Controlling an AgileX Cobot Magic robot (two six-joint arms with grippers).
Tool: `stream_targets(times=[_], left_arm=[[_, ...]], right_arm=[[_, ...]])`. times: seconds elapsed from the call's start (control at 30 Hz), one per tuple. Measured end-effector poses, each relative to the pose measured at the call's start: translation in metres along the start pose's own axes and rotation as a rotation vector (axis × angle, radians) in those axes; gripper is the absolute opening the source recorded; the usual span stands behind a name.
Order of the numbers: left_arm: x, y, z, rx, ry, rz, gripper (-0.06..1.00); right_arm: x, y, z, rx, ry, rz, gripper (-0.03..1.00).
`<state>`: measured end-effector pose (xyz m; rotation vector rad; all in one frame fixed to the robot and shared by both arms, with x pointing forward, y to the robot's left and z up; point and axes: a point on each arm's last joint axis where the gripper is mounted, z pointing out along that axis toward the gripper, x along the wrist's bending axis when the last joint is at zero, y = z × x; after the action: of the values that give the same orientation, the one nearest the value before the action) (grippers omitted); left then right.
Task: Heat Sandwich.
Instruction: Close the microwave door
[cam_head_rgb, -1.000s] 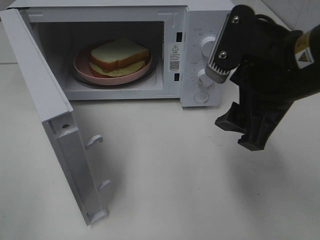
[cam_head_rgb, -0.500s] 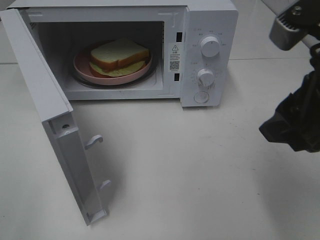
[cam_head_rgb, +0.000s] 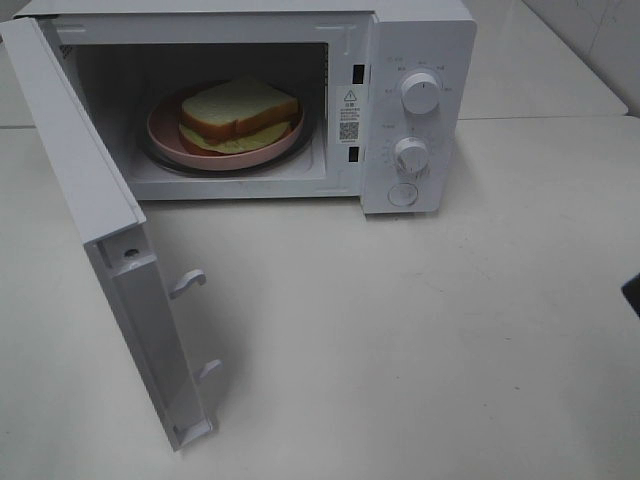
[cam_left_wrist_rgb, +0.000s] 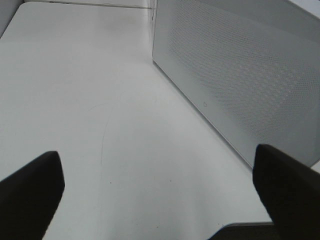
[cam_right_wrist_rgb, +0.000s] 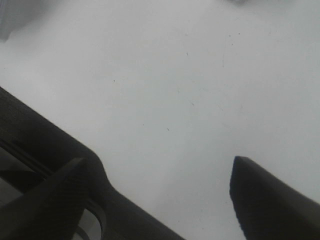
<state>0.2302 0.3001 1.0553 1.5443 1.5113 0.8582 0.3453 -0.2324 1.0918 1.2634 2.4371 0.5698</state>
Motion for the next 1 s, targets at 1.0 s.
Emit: stream_targets(times=[1.0], left_arm=[[0.000,0.000,0.000,0.000,0.000,0.000,0.96]], right_arm=[[-0.003,-0.102,-0.029,-0.257,-0.149,0.422,0.77]])
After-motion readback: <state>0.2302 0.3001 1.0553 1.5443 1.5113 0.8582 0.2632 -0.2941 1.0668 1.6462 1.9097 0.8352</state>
